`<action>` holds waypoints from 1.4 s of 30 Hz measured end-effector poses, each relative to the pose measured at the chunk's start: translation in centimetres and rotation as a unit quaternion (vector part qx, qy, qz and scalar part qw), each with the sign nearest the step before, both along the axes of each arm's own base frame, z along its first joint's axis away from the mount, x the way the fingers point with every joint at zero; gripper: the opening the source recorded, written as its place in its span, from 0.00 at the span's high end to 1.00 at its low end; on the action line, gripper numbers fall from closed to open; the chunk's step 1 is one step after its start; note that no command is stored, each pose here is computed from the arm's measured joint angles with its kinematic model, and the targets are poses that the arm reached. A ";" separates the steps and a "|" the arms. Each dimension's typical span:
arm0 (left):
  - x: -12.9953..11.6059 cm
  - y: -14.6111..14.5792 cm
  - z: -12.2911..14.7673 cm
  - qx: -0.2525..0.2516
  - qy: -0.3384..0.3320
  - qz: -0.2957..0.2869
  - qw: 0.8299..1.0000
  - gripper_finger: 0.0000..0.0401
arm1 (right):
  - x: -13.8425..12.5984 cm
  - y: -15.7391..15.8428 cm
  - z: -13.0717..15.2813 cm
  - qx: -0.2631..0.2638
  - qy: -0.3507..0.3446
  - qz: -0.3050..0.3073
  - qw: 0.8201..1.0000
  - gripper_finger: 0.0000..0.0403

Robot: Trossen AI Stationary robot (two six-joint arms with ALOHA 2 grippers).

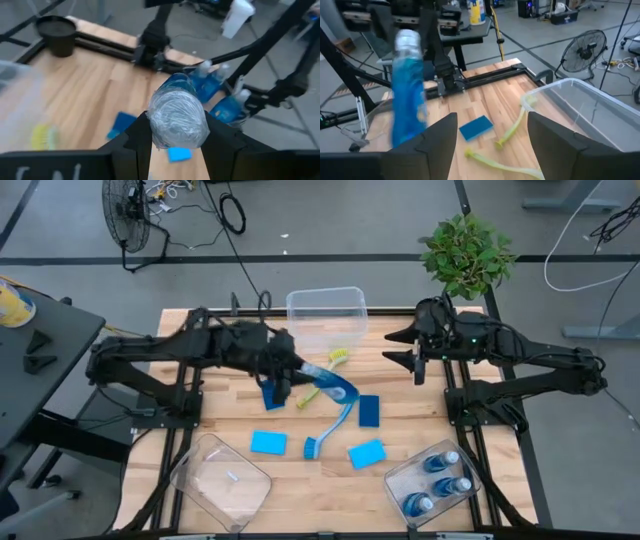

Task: Pick & Place Kitchen Sink Supplies
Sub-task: Put the blue dishwashing liquid into the bottom right transparent bin

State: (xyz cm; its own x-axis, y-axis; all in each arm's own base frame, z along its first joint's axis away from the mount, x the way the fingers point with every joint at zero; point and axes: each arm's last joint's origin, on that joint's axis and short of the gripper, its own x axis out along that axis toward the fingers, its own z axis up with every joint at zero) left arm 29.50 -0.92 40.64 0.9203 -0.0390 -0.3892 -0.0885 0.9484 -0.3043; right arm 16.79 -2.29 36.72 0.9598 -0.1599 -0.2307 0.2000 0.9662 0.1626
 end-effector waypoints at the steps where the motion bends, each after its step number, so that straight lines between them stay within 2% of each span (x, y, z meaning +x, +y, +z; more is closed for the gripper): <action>1: 0.6 -0.3 -0.2 -0.004 -0.006 -0.004 1.000 0.65 | -0.1 0.0 0.0 -0.001 0.000 0.000 1.000 0.40; 10: 4.7 -2.6 -1.9 -0.079 -0.046 -0.027 0.995 0.65 | -0.5 0.0 -0.4 -0.028 0.032 -0.006 0.999 0.40; 15: 5.2 -3.7 -2.4 -0.116 -0.043 -0.017 0.992 0.65 | -0.7 0.0 -0.6 -0.042 0.047 -0.006 0.998 0.40; 22: 5.0 -5.2 -1.5 -0.123 -0.059 0.014 0.991 0.66 | -1.3 0.0 -0.5 -0.073 0.053 0.000 0.996 0.40; 27: 5.8 -5.9 0.1 -0.120 -0.076 0.026 0.989 0.66 | -2.0 -0.1 0.0 -0.093 0.035 -0.031 0.995 0.40; 33: 8.1 -6.4 1.4 -0.099 -0.036 0.030 0.994 0.66 | -3.2 -0.1 0.4 -0.131 0.032 -0.062 0.989 0.40; 38: 10.5 -7.0 1.6 -0.102 -0.003 0.014 0.995 0.66 | -4.3 -0.4 0.9 -0.166 0.028 -0.131 0.977 0.40; 42: 12.3 -7.4 1.1 -0.107 0.006 0.004 0.994 0.66 | -4.9 -0.6 1.1 -0.206 0.043 -0.180 0.961 0.40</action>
State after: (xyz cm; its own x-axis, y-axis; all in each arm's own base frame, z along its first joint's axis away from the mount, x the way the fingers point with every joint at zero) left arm 41.78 -8.36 41.78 0.9163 -0.1142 -0.3839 -0.1010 0.8616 -0.4975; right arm 11.85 -2.91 37.85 0.8052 -0.5730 -0.1528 0.5290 0.8104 -0.2518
